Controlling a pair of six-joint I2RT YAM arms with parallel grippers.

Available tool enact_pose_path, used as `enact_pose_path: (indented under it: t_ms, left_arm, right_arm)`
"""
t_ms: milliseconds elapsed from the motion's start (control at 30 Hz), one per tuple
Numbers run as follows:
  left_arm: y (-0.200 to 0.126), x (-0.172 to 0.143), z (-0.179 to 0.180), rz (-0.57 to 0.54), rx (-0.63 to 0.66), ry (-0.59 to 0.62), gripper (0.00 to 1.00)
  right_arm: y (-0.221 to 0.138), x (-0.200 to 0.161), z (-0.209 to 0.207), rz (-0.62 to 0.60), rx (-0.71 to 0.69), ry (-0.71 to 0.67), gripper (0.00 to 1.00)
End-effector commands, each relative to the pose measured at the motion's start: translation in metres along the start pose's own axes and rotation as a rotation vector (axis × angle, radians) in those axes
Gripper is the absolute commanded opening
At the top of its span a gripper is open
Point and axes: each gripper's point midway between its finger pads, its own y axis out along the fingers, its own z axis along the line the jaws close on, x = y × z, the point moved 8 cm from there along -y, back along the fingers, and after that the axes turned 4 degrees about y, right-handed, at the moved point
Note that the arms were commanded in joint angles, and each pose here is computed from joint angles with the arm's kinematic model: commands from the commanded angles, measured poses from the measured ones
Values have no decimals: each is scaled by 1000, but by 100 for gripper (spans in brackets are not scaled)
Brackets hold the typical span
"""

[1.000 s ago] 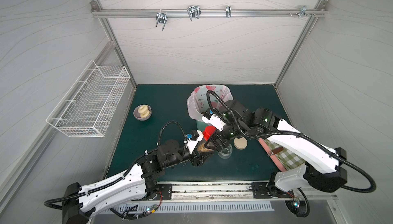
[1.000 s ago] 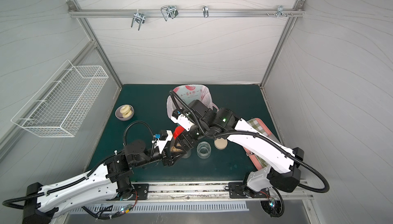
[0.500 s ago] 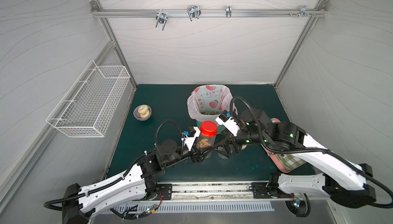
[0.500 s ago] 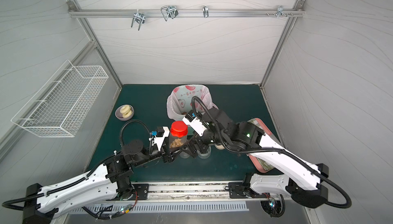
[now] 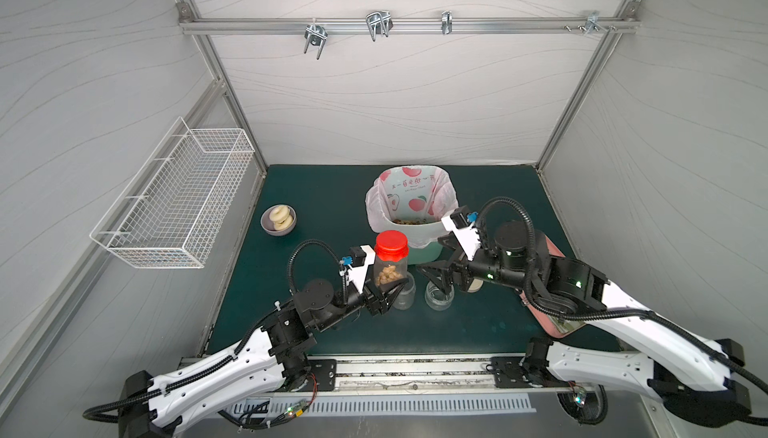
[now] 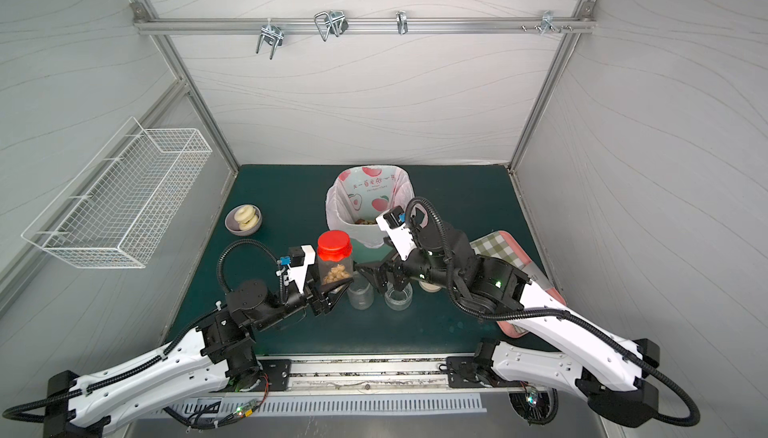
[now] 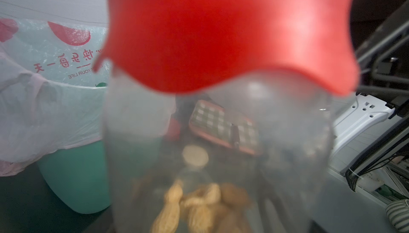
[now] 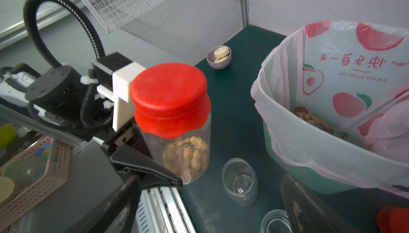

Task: Empty moldy peanuts from jars
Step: Unscrew the lid from the jar.

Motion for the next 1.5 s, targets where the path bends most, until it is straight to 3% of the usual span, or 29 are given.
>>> enact_pose_path:
  t_ms: [0,200,733,1033,1300,1467]
  left_arm:
    - [-3,20,-2,-106,-13,-26,43]
    - [0,20,0,-105,-19,-38,42]
    - [-5,20,0,-108,-19,-47,41]
    - [-7,20,0,-110,-18,-48,41]
    - [-8,20,0,-111,-19,-48,41]
    - [-8,20,0,-112,-21,-48,41]
  right_arm:
    - [0,22,7,-91,49,19,99]
    - [26,41,20,-78,113,51,99]
    - [62,51,56,-87,40,-32,88]
    - [73,51,55,-87,-48,-43,80]
    - [81,50,55,-56,-71,-33,81]
    - [82,50,56,-57,-61,-29,69]
